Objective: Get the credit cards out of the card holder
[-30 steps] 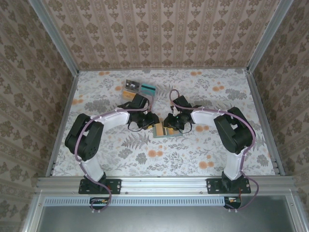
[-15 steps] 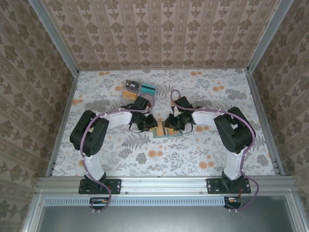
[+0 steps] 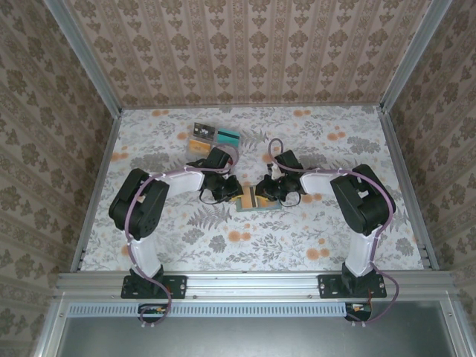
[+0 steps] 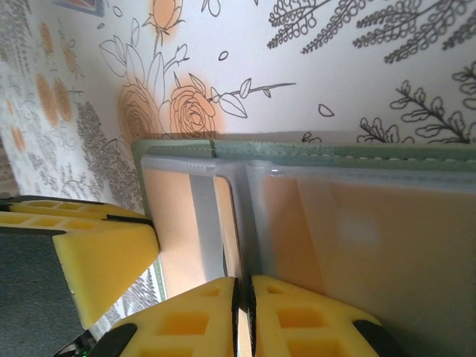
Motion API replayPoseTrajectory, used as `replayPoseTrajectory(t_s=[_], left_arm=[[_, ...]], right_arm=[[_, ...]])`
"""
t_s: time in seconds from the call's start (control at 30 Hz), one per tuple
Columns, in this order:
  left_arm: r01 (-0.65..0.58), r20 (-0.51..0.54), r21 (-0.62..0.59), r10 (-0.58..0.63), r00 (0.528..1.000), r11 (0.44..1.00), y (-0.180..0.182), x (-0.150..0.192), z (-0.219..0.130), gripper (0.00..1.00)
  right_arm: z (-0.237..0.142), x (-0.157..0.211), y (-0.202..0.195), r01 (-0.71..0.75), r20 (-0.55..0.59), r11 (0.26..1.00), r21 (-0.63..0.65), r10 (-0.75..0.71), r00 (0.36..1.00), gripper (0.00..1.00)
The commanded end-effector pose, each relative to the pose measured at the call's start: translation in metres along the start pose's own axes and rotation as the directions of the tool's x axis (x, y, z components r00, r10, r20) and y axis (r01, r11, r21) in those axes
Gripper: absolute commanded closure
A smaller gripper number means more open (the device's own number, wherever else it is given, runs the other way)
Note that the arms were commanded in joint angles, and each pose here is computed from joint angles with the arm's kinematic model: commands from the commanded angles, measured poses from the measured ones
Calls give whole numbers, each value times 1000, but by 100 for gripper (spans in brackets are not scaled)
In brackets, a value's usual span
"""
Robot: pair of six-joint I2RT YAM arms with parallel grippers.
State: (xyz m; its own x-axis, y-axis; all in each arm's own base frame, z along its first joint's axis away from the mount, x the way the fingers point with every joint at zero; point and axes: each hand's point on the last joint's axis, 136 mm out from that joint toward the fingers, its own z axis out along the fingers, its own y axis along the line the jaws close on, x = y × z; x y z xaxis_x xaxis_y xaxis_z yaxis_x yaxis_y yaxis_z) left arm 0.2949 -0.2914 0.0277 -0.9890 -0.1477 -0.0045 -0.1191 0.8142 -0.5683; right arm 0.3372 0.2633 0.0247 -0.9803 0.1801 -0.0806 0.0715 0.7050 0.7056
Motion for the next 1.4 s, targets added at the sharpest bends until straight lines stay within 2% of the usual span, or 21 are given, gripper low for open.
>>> replayPoseTrajectory(t_s=[0.0, 0.07, 0.3, 0.43, 0.57, 0.93, 1.03, 1.17, 1.37], left_arm=[[13, -61, -60, -17, 998, 998, 18, 14, 14, 87], [9, -64, -60, -13, 998, 998, 18, 14, 14, 90], [3, -71, -56, -7, 997, 998, 15, 13, 15, 91], [-2, -66, -65, -2, 998, 998, 16, 11, 12, 89], [2, -57, -67, -6, 998, 998, 18, 9, 8, 83], [-1, -51, -51, -2, 999, 999, 14, 5, 4, 83], [-5, -53, -46, 3, 999, 999, 13, 5, 4, 83], [-8, -58, -52, 5, 998, 999, 14, 6, 5, 83], [9, -73, -70, -14, 997, 998, 24, 12, 10, 84]], right_arm=[[0, 3, 15, 7, -5, 996, -94, -7, 1000, 85], [-2, 3, 17, 14, -1, 994, -104, -14, 1000, 85], [-5, 1, 22, 30, 9, 991, -130, -30, 1000, 87], [-9, 0, 16, 34, 33, 995, -96, -31, 999, 93], [-19, -3, 6, 41, 70, 998, -56, -37, 997, 95], [-23, -3, -12, 26, 91, 1000, 2, -26, 996, 95], [-21, -2, -12, 22, 83, 1000, -1, -22, 996, 91], [-17, 3, 1, 24, 34, 997, -77, -22, 999, 75], [-12, 6, -5, 17, 1, 999, -46, -17, 1000, 71]])
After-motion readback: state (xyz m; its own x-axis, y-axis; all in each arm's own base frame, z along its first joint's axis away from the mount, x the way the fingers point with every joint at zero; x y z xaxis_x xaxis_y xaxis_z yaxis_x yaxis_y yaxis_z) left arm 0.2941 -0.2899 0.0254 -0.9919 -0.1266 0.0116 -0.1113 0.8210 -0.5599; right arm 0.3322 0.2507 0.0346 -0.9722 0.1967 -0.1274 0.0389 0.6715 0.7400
